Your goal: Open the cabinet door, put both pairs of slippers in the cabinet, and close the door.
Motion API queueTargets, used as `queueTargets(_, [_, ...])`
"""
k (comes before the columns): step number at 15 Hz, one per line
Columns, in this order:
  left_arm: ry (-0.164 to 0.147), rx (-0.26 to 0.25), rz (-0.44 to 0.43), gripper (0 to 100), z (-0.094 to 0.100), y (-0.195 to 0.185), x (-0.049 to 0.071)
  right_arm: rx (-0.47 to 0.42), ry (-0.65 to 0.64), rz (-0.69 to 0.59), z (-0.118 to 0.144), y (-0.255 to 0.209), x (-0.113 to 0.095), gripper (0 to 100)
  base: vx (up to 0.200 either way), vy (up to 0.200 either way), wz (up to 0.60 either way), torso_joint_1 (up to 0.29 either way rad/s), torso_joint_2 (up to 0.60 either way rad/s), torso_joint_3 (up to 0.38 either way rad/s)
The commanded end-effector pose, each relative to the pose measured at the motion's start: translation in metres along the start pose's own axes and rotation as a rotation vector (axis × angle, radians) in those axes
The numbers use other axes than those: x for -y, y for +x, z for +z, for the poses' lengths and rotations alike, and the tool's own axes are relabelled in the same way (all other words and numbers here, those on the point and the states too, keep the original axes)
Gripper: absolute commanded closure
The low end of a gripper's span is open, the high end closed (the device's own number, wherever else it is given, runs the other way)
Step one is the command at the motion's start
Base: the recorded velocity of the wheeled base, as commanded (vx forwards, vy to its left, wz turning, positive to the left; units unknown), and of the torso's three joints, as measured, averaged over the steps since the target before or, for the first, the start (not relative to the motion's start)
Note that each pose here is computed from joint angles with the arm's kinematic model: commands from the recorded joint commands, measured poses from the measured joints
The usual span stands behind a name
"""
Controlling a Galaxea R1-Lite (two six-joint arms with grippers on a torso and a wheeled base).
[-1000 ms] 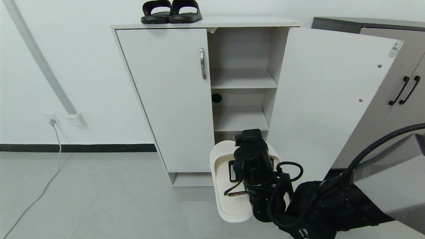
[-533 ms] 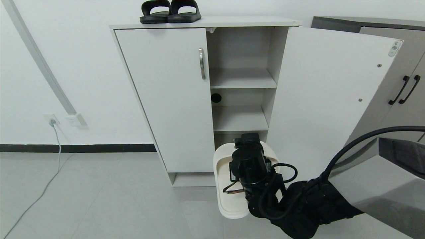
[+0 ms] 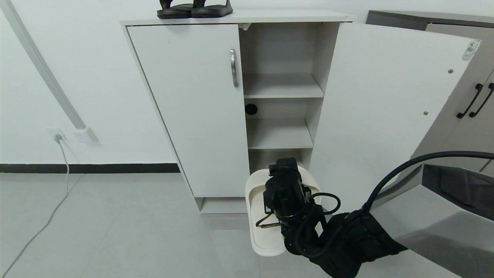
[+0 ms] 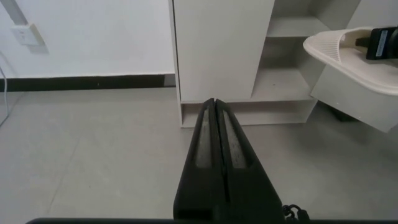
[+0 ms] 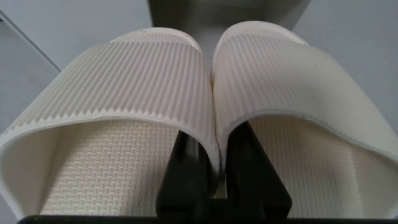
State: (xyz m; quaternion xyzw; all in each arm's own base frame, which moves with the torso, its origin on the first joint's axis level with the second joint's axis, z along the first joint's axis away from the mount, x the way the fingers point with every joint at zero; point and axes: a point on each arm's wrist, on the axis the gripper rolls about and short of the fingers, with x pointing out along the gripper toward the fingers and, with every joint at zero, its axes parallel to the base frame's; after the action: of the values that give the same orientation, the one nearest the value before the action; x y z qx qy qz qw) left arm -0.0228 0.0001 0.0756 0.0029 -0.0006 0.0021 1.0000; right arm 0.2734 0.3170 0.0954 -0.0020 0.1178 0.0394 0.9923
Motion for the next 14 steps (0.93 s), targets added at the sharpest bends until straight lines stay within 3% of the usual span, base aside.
queueTargets(1, [0.000,-0.001,0.000,100,0.000,0.000,0.000,-0.006,-0.006,-0.008,-0.004,0.005,-0.001,100,0.000,0.000,0.00,0.002,0.00,-0.183])
queueTargets(6, [0.000,-0.001,0.002,100,0.000,0.000,0.000,0.026,-0.004,-0.020,-0.003,0.015,0.002,100,0.000,0.000,0.00,0.005,0.00,-0.195])
queueTargets(11, [0.002,0.000,0.005,100,0.000,0.000,0.000,0.224,-0.034,-0.028,0.011,0.010,0.006,100,0.000,0.000,0.00,0.001,0.00,-0.202])
queueTargets(14, [0.002,0.000,0.005,100,0.000,0.000,0.000,0.256,-0.007,-0.056,0.023,0.017,0.017,100,0.000,0.000,0.00,0.001,0.00,-0.178])
